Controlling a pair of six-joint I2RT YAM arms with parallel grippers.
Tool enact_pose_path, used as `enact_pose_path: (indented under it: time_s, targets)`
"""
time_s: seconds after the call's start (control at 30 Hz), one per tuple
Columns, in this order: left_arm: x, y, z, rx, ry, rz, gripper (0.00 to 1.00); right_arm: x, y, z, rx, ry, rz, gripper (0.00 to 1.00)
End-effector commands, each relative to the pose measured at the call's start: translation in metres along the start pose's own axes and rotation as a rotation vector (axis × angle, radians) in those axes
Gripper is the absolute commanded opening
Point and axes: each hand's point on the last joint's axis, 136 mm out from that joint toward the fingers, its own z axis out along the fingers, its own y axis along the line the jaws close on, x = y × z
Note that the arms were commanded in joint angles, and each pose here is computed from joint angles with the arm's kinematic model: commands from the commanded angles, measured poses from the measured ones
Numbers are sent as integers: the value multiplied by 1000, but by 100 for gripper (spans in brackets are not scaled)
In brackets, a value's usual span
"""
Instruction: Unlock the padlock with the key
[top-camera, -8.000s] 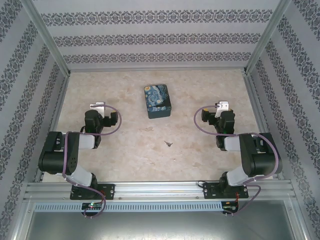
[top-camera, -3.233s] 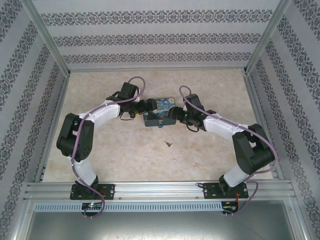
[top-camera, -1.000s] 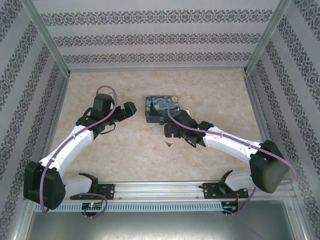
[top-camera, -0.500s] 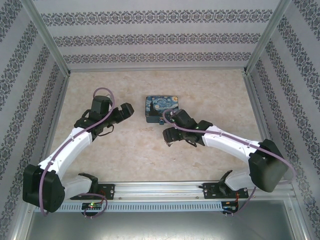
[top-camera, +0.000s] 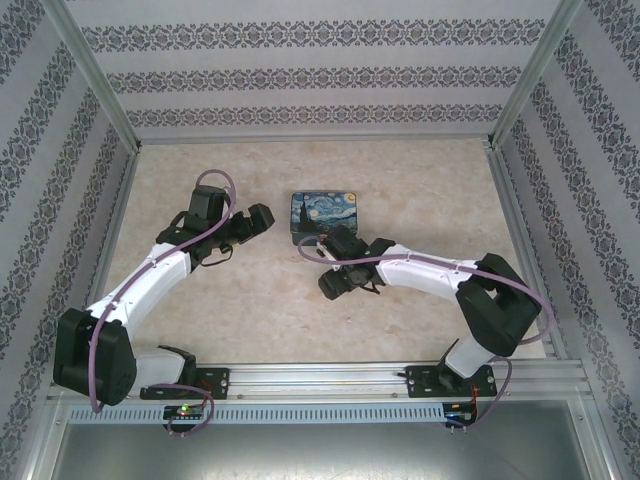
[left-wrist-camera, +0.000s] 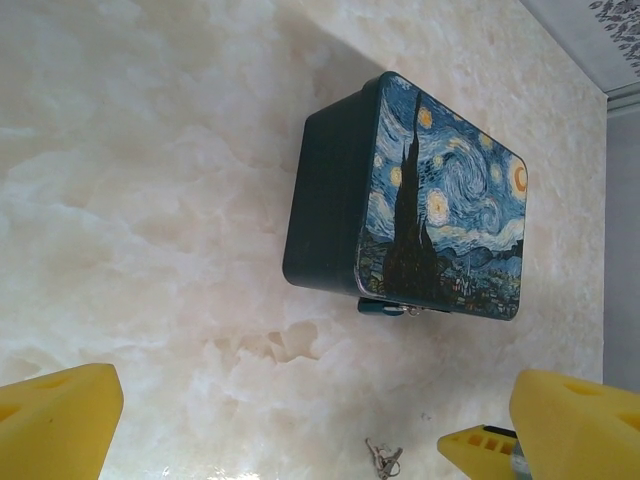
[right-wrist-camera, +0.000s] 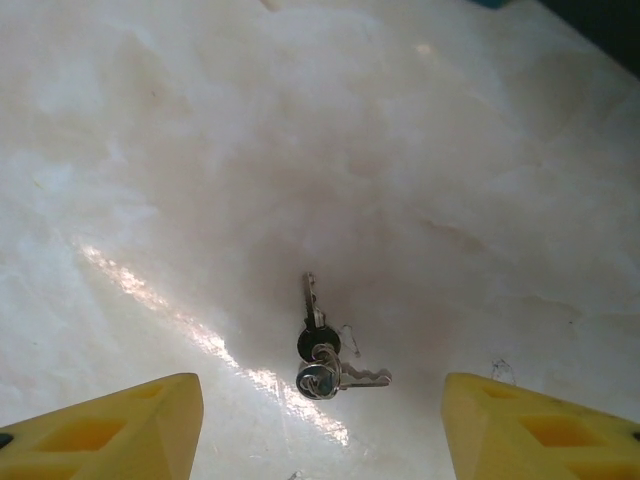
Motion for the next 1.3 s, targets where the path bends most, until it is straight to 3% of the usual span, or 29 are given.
enact_pose_path:
  time_s: [0.0, 0.6, 1.0, 1.27]
  targets:
    - [-12, -10, -1, 33, -26, 20, 100, 3, 7, 6, -18, 40, -43, 60]
    - [-14, -8, 9, 29, -15, 9, 100, 14, 7, 34, -20, 137, -77, 50]
    - [-14, -8, 13, 28, -6, 5, 99, 26, 3, 33, -9, 165, -69, 43]
    - [-16, -11, 15, 36, -1, 7, 100, 33, 0, 35, 11, 166, -47, 22]
